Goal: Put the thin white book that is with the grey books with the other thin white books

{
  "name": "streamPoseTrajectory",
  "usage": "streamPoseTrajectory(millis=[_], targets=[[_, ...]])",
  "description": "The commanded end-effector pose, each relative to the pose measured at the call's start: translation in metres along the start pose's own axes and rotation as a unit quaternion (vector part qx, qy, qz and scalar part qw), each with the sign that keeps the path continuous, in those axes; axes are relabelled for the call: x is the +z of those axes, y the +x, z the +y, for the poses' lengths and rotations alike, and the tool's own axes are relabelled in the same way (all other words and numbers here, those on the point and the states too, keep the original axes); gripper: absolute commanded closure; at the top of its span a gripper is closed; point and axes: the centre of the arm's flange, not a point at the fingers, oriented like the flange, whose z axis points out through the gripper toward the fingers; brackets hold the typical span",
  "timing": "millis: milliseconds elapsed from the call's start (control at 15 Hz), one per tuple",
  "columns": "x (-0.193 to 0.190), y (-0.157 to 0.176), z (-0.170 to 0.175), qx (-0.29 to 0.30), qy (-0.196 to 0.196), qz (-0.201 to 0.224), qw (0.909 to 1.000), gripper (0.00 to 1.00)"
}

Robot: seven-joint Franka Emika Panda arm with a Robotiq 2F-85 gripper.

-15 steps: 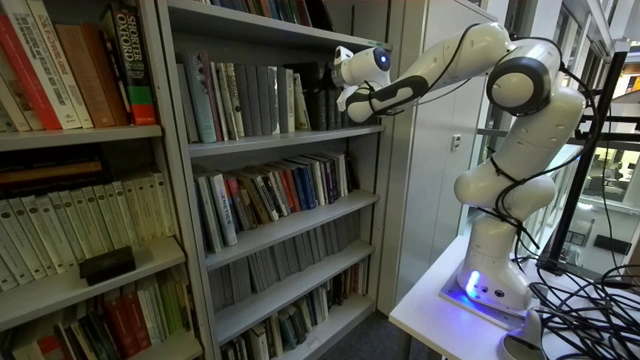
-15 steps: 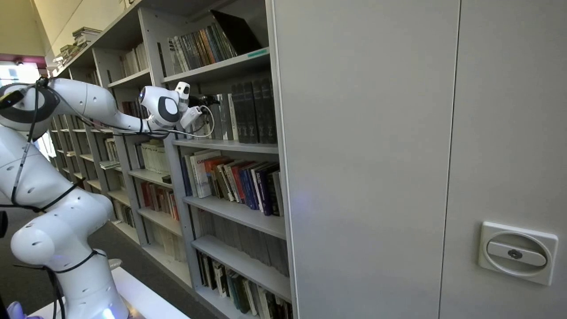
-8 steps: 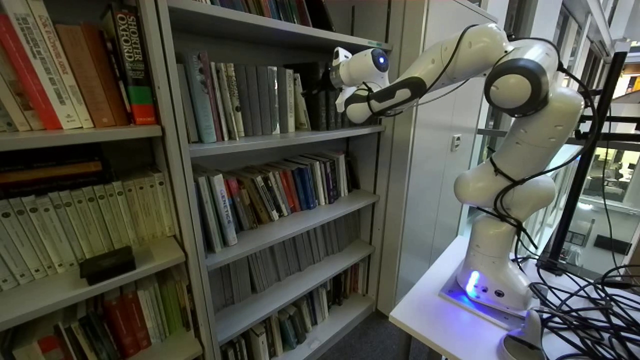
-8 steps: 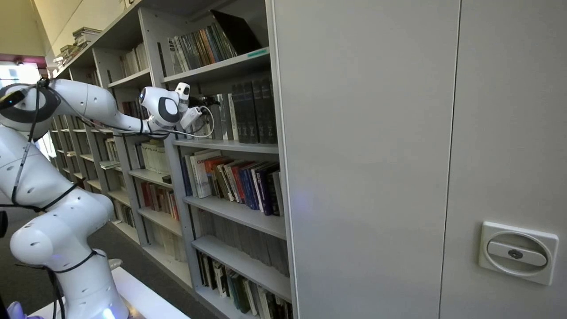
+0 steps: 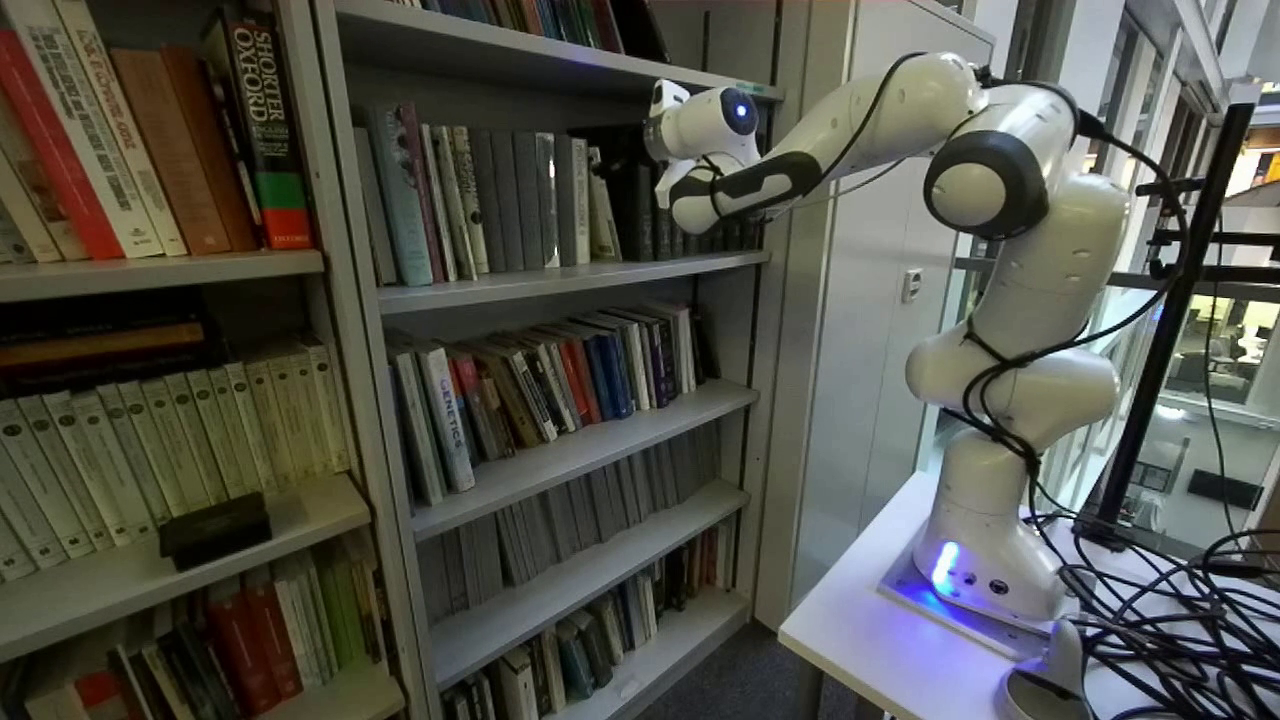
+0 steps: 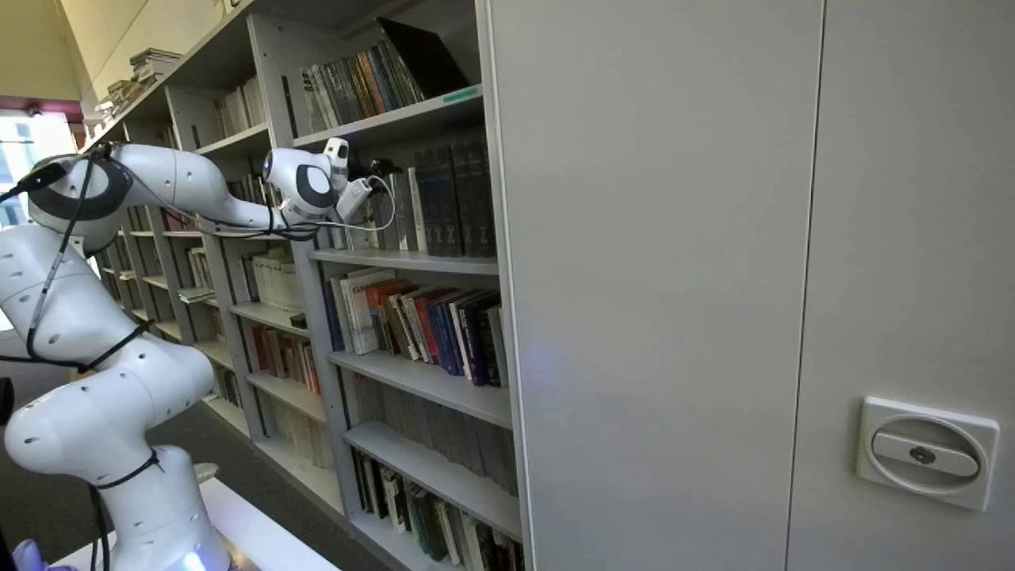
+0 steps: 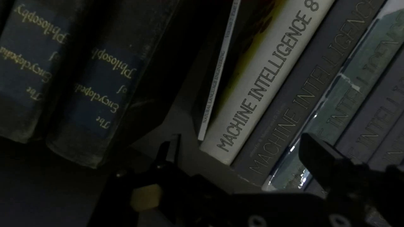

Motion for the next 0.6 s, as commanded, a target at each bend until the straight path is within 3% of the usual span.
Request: streamPoseTrajectory(millis=[0, 200, 533], targets=[[0.040, 0.014, 0.002, 0.015, -0.004, -0.018, 0.9997, 0.00], [0.059, 0.001, -0.001, 0.045, 0.014, -0.059, 0.9972, 0.00], [0.082, -0.023, 0.002, 0.065, 0.010, -0.097, 0.9931, 0.00]])
